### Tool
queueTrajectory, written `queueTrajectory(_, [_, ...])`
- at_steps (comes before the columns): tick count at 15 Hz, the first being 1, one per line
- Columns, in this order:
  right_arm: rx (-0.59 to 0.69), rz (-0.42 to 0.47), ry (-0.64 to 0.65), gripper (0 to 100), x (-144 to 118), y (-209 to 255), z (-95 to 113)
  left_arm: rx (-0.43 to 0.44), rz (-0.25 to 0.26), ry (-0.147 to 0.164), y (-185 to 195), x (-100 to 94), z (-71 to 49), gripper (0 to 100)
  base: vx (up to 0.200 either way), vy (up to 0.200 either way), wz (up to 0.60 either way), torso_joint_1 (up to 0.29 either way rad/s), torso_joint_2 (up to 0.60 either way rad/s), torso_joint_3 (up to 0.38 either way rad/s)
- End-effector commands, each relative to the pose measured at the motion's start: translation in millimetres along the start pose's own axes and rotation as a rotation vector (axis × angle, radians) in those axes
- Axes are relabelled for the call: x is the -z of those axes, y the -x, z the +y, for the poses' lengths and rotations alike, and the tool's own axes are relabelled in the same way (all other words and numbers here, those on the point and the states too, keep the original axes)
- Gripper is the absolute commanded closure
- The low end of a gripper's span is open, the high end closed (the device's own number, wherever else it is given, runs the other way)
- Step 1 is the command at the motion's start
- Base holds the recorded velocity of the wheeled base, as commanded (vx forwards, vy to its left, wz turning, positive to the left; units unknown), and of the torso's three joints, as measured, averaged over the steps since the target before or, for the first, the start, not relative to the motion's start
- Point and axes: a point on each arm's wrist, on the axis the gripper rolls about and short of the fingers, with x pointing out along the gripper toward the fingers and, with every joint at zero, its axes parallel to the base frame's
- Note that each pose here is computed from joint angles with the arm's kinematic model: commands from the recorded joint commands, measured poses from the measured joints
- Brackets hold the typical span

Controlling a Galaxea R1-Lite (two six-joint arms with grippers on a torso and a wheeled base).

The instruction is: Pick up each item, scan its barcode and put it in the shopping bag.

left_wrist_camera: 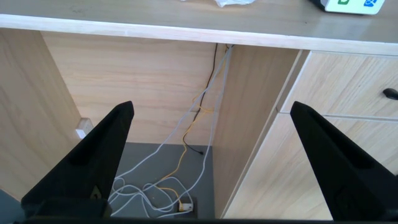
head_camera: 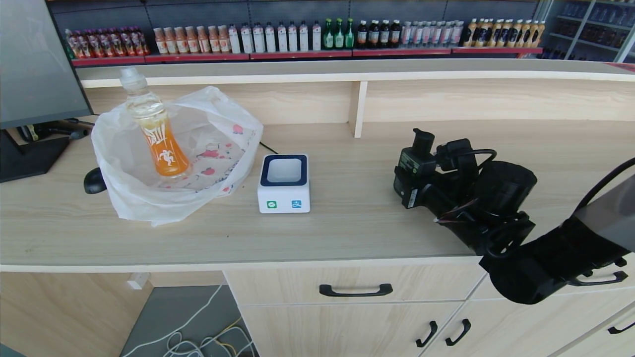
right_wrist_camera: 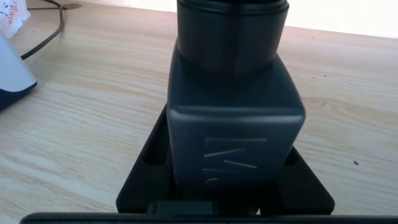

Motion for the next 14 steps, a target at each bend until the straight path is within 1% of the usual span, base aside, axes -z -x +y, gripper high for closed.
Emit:
queueTrajectory(1, [0.0,0.007,0.001,100,1.2,1.6,0.1,0.0,0.0,0.0,0.0,0.0,0.0,0,0.0,0.0,0.0,0.0,0.0,0.0])
queueTrajectory(4, [-0.006,-0.037,-0.004,100,-9.9,-1.2,-0.5,0.0,0.0,0.0,0.0,0.0,0.0,0,0.0,0.0,0.0,0.0,0.0,0.0])
queueTrajectory(7, [-0.012,-0.058,-0.005,100,-18.9,2.8,-1.6,0.0,0.0,0.0,0.0,0.0,0.0,0,0.0,0.0,0.0,0.0,0.0,0.0])
queueTrajectory(9, [-0.06,-0.081,0.0,100,-29.7,11.8,-2.3,0.0,0.0,0.0,0.0,0.0,0.0,0,0.0,0.0,0.0,0.0,0.0,0.0])
queueTrajectory(11, [-0.077,-0.109,-0.002,100,-44.0,23.8,0.7,0.0,0.0,0.0,0.0,0.0,0.0,0,0.0,0.0,0.0,0.0,0.0,0.0])
queueTrajectory(12, [-0.084,-0.136,-0.004,100,-57.8,38.8,-0.5,0.0,0.0,0.0,0.0,0.0,0.0,0,0.0,0.0,0.0,0.0,0.0,0.0])
queueTrajectory(14, [-0.111,-0.142,-0.002,100,-68.5,69.3,-4.1,0.0,0.0,0.0,0.0,0.0,0.0,0,0.0,0.0,0.0,0.0,0.0,0.0])
